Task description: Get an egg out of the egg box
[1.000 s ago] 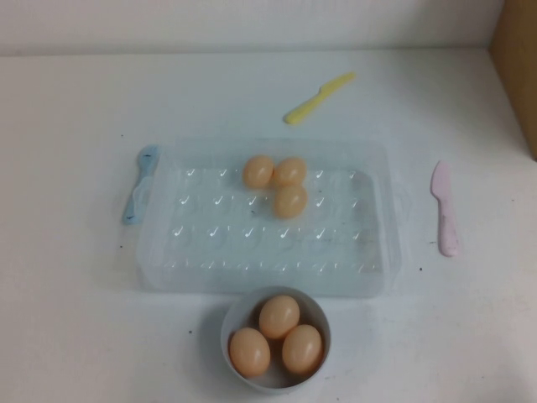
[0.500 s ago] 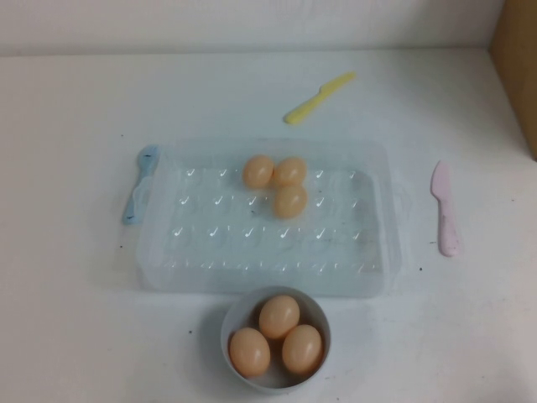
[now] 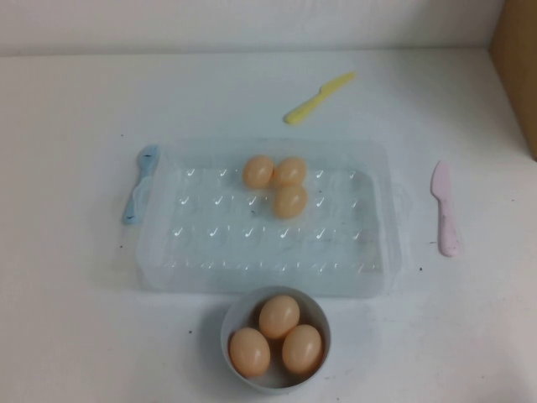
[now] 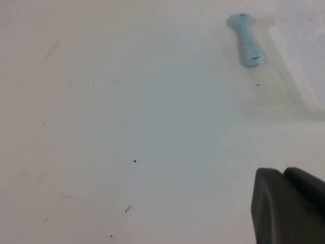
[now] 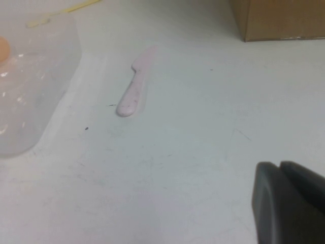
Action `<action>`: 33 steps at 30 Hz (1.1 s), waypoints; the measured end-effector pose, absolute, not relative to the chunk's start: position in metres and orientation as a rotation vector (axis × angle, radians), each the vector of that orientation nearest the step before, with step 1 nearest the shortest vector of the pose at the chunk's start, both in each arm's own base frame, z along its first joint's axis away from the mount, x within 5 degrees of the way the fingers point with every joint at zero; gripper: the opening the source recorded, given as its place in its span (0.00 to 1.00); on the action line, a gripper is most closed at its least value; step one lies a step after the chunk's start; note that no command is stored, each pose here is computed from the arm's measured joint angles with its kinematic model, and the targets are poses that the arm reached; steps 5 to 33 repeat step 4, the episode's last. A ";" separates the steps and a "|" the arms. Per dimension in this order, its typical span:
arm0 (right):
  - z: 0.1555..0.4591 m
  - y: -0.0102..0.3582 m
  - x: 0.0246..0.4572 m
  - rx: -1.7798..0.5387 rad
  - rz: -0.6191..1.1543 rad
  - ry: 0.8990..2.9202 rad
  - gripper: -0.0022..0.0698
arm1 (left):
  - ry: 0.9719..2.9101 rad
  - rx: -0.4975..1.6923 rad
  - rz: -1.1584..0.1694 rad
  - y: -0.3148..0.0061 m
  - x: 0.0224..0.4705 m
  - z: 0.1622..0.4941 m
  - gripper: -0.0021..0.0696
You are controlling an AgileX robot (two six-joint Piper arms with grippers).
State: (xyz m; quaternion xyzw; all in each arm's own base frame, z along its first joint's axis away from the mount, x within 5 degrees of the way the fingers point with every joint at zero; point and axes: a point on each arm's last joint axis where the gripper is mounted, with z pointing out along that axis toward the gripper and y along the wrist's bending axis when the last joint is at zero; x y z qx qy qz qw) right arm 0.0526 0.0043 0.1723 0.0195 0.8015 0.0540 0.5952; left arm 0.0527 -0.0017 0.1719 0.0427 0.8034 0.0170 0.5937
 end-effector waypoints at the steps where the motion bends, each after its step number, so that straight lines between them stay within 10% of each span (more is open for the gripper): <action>1: 0.172 0.004 0.053 0.045 0.125 1.862 0.01 | 1.867 0.100 0.040 -0.002 0.053 0.172 0.02; 33: 0.172 0.004 0.053 0.045 0.125 1.862 0.01 | 1.867 0.100 0.040 -0.002 0.053 0.172 0.03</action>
